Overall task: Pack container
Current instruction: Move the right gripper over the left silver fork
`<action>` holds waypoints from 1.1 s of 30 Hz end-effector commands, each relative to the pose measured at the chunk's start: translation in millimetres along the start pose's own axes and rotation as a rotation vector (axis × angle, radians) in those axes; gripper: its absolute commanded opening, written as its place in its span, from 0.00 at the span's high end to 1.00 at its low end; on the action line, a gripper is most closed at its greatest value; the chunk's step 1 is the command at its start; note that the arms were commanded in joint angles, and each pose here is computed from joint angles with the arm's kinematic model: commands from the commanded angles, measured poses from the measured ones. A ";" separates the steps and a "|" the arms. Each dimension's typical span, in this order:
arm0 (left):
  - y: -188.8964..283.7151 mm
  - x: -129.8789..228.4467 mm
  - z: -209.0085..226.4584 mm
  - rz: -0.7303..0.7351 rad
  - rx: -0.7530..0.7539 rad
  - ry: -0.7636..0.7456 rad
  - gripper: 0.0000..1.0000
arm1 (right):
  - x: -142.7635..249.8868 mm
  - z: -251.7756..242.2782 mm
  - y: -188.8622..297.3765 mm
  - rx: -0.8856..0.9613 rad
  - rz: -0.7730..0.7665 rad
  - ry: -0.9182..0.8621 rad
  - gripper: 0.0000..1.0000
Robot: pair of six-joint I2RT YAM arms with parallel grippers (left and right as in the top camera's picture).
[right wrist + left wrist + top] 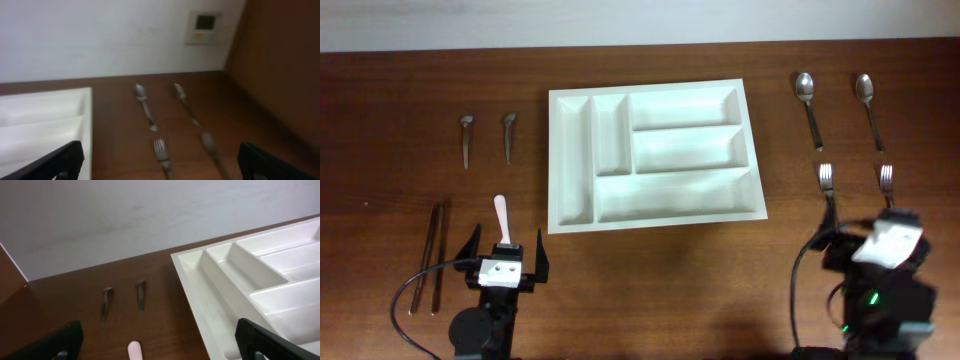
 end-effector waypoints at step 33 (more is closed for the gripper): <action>-0.2 2.4 0.9 0.002 -0.010 0.002 0.01 | 85.2 -98.6 -195.8 -0.120 1.260 0.074 0.01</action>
Point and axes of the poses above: each gripper's point midway between its finger pads, its own y axis back along the fingers, its own z axis along the line the jaws close on, x = y × z, the point moved 3 cm from there along y, back along the fingers, and after that the axes turned 8 degrees about -y, right-handed, at the moved point
